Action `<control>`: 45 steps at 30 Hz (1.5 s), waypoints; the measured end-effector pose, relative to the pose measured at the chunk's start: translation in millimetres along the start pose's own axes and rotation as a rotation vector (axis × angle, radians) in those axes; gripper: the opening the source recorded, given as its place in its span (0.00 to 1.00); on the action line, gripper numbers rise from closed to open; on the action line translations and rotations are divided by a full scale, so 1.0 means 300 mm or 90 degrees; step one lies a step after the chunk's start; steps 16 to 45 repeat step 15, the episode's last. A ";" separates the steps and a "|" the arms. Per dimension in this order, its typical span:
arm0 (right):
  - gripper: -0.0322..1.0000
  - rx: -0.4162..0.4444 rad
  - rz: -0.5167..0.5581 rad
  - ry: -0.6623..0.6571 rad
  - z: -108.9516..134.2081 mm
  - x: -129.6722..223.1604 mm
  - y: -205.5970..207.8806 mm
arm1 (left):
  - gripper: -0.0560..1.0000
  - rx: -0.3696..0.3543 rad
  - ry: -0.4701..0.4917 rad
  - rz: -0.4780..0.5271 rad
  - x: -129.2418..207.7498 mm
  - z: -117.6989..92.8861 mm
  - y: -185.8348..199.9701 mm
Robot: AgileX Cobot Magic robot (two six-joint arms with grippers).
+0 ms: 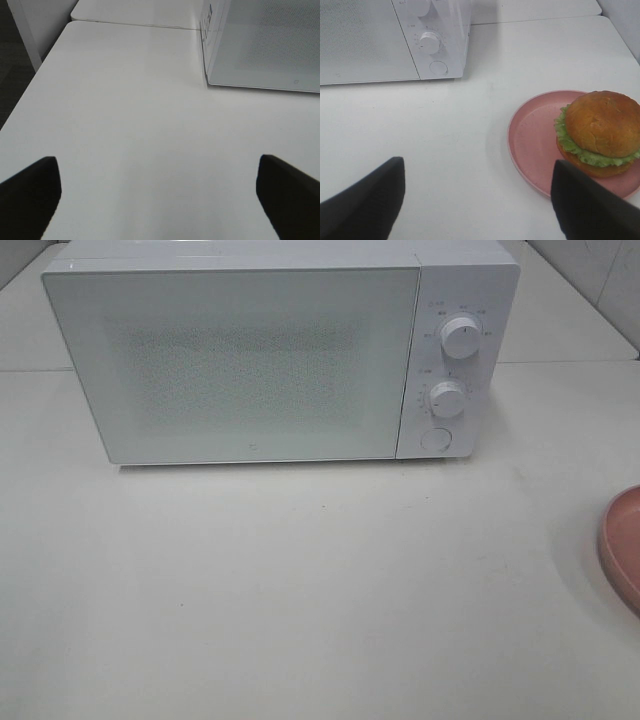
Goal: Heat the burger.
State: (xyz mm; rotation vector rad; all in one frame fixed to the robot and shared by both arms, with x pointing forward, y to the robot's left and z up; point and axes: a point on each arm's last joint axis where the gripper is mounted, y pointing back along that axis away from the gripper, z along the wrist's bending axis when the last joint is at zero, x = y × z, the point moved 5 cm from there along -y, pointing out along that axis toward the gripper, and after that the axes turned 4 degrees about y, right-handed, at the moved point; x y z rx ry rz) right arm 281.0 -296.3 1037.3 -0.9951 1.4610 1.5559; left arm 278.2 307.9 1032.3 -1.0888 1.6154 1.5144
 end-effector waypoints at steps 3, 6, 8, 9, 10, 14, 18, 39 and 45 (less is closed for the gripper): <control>0.76 0.000 0.000 0.000 0.000 0.000 0.000 | 0.98 0.001 0.000 0.000 0.000 0.000 0.000; 0.76 0.000 0.000 0.000 0.000 0.000 0.000 | 0.98 0.001 0.000 -0.001 0.000 0.000 0.000; 0.76 0.000 0.000 0.000 0.000 0.000 0.000 | 0.98 0.001 0.000 -0.001 0.000 0.000 0.000; 0.76 0.000 0.000 0.000 0.000 0.000 0.000 | 0.98 0.001 0.000 -0.001 0.000 0.000 0.000; 0.76 0.000 0.000 0.000 0.000 0.000 0.000 | 0.98 0.001 0.000 -0.001 0.000 0.000 0.000; 0.76 0.000 0.000 0.000 0.000 0.000 0.000 | 0.98 0.001 0.000 -0.001 0.000 0.000 0.000; 0.76 0.000 0.000 0.000 0.000 0.000 0.000 | 0.98 0.001 0.000 -0.001 0.000 0.000 0.000; 0.76 0.000 0.000 0.000 0.000 0.000 0.000 | 0.98 0.001 0.000 -0.001 0.000 0.000 0.000; 0.76 0.000 0.000 0.000 0.000 0.000 0.000 | 0.98 0.001 0.000 -0.001 0.000 0.000 0.000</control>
